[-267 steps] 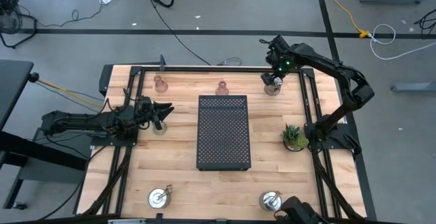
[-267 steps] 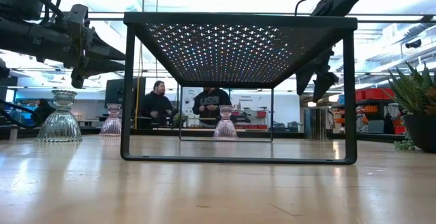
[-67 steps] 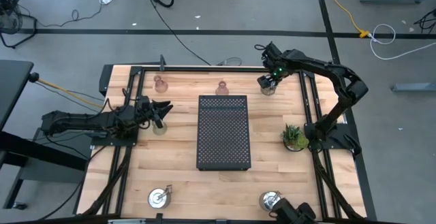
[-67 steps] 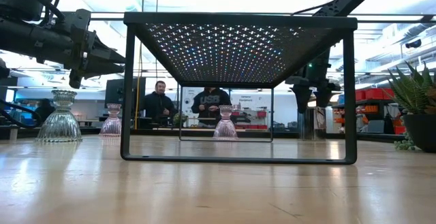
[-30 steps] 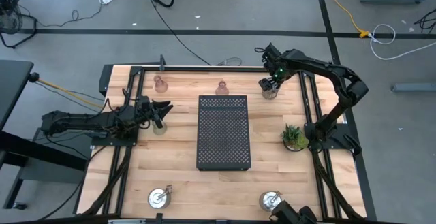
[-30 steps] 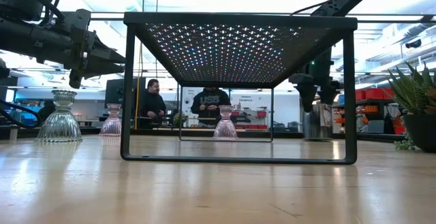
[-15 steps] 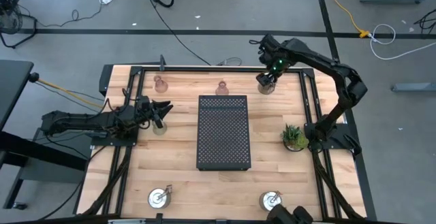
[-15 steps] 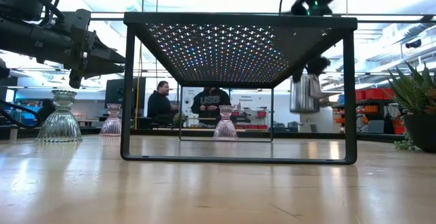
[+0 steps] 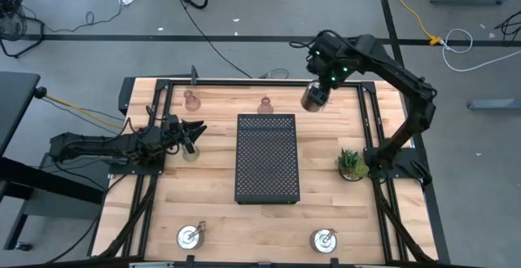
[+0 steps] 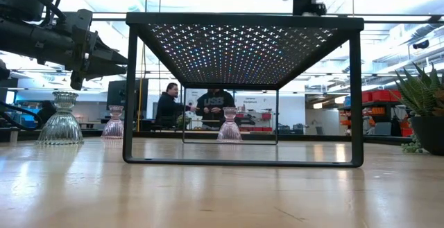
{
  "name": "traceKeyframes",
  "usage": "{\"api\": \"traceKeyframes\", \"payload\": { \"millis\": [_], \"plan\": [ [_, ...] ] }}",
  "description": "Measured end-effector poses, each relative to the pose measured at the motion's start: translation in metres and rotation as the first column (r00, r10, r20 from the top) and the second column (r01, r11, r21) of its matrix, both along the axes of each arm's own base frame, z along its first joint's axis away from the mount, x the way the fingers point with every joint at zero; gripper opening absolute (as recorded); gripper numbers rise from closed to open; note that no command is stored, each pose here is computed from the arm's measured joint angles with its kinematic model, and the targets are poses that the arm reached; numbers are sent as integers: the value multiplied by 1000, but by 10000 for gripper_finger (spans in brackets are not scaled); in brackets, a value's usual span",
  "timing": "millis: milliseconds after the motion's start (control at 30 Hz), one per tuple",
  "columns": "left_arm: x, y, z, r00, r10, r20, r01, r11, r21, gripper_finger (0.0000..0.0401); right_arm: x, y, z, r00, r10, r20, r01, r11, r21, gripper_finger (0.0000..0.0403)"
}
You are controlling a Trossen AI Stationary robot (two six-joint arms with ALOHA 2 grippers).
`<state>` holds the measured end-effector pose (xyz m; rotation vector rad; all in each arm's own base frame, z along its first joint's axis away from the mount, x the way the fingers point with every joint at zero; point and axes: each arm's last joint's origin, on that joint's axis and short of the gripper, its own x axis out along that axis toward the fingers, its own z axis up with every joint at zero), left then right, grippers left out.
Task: Pick & Place candle stick holders
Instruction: Put the top brown scented candle on the shelf
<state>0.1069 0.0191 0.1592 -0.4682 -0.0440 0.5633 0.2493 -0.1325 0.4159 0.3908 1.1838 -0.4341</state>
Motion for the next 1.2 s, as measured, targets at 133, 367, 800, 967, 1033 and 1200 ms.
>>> {"api": "traceKeyframes", "payload": {
  "millis": [133,367,800,967,1033,1200],
  "plan": [
    [0,0,0,1000,0,0,0,1000,0,142,9,27,20,993,81,88,-78,996,-37,333],
    [0,0,0,1000,2,1,-2,1000,0,142,18,59,25,978,180,101,-177,984,-38,333],
    [-1,1,0,999,43,5,-43,999,-2,142,65,83,-1,977,188,99,-192,981,33,333],
    [-1,1,0,999,42,4,-42,999,-2,142,88,81,-21,984,159,81,-167,982,94,333],
    [-1,1,0,999,43,4,-43,999,-2,142,93,80,-26,985,160,60,-164,983,82,333],
    [-1,1,0,999,43,4,-43,999,-2,142,93,75,-27,992,114,58,-119,989,86,333]
  ]
}}
